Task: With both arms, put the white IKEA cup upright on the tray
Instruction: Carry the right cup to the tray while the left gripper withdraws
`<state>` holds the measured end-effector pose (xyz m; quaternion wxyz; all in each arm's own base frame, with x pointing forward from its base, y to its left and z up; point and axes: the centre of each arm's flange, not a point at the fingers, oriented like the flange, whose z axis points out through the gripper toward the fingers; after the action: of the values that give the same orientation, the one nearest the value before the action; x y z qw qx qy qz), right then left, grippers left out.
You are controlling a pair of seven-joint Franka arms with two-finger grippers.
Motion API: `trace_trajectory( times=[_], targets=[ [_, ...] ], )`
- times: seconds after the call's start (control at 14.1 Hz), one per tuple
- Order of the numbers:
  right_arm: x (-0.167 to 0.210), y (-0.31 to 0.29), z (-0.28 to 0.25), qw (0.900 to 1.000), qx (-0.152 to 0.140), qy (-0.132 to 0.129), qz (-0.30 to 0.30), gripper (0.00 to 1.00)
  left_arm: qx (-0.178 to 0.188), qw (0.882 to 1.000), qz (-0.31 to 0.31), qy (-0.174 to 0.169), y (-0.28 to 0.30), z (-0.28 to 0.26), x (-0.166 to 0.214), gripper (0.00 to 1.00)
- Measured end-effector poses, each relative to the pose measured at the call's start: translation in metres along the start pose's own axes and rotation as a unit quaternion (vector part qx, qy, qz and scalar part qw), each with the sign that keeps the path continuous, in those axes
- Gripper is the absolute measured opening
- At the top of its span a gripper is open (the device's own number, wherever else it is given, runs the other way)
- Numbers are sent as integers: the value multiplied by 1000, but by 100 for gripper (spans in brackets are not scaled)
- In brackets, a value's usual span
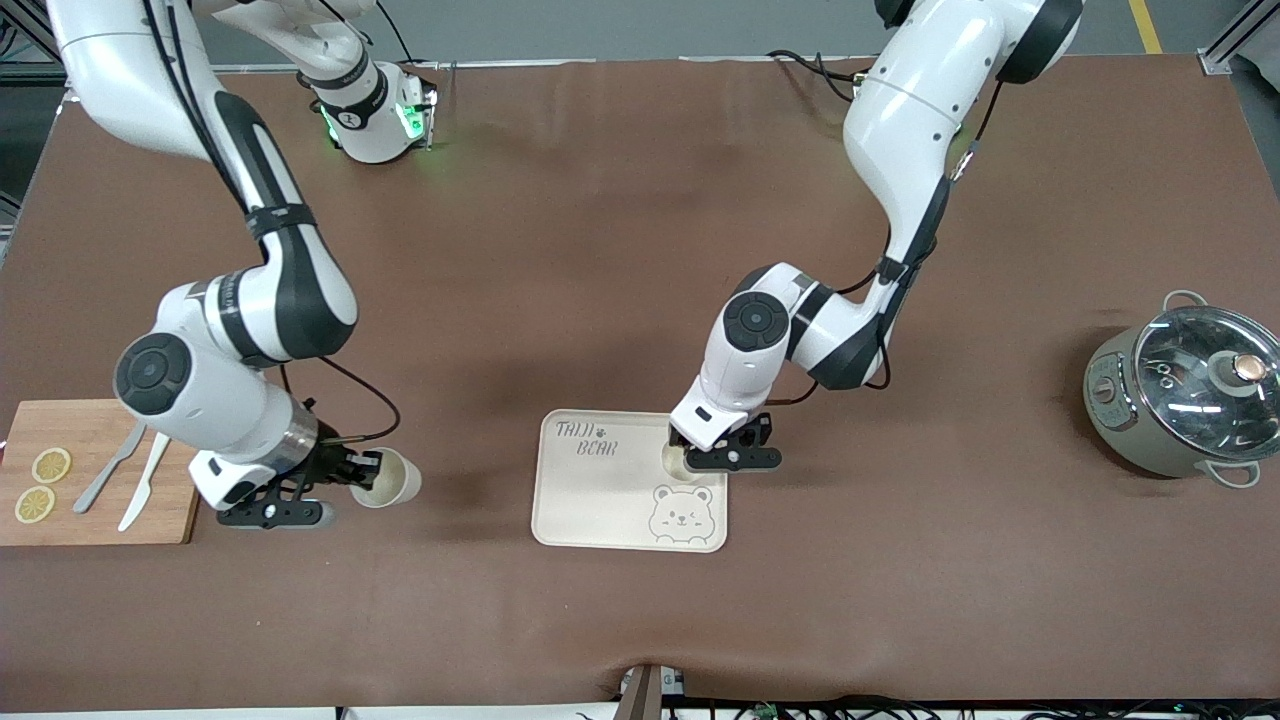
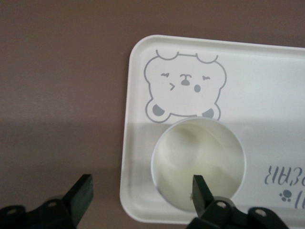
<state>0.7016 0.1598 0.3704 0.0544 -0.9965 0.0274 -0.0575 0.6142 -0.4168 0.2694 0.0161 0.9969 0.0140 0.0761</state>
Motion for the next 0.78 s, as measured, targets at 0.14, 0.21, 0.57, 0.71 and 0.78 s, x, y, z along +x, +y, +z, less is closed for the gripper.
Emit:
trace_trajectory(
  times=[0.14,0.21,0.57,0.71,0.78],
  targets=[
    [-5,-30,-6,1000,4,2,21,5,18,1000,-4,-12,-5,-60,4,100],
    [-9,-43,-6,999,5,1,32,5,23,1000,-9,-15,-11,-91,5,100],
    [-25,-104,13,997,12,-5,79,5,31,998,30,-38,-100,-162,43,100],
    [-29,-126,20,996,15,-5,92,5,25,998,45,-47,-148,-176,61,100],
    [-32,-135,23,995,17,-5,98,5,22,997,51,-48,-171,-183,69,100]
  ],
)
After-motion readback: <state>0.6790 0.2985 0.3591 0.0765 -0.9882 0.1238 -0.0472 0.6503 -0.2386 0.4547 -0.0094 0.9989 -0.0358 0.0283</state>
